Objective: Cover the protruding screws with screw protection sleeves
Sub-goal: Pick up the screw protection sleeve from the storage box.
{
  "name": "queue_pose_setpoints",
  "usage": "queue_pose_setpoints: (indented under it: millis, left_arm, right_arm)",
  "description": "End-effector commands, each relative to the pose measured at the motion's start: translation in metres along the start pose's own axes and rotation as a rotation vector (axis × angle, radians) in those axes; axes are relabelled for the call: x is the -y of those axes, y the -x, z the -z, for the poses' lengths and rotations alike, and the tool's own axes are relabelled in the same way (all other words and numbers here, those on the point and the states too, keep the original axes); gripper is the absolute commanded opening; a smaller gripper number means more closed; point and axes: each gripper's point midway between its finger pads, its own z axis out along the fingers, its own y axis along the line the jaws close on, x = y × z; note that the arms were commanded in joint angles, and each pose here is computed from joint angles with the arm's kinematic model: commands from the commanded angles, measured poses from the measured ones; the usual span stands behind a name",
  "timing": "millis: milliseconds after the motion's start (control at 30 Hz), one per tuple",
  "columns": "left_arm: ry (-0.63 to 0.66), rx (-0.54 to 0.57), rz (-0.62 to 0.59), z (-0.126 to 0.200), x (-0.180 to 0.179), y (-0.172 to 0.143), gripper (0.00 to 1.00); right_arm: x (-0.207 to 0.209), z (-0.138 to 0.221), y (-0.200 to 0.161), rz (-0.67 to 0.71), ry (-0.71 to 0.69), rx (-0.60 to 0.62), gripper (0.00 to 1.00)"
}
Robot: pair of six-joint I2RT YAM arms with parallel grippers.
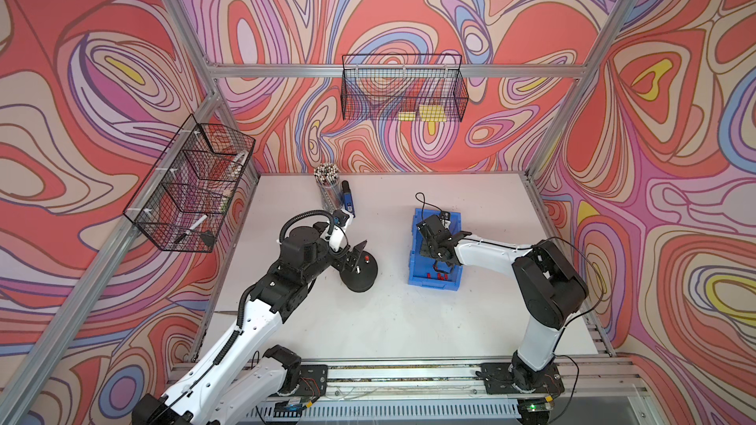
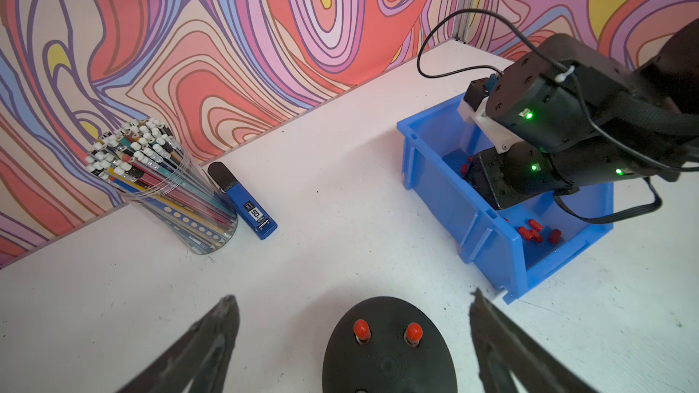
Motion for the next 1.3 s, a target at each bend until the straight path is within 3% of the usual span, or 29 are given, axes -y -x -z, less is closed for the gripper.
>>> queue_pose_setpoints:
  millis: [0, 900, 1267]
  left_arm:
    - [-0.002, 0.023, -0.028, 0.005, 0.002, 0.011, 0.95]
    - [-0.007, 0.014, -0.041, 0.004, 0.005, 0.008, 0.95]
    - [-0.008, 0.014, -0.042, 0.004, 0.005, 0.009, 0.95]
  right_arm:
    - [-0.004, -0.005, 0.009, -0.040, 0.010, 0.034, 0.20]
    - [-0.010, -0.022, 0.009, -0.052, 0.022, 0.035, 0.24]
    - [-0.011, -0.020, 0.010, -0.060, 0.041, 0.031, 0.21]
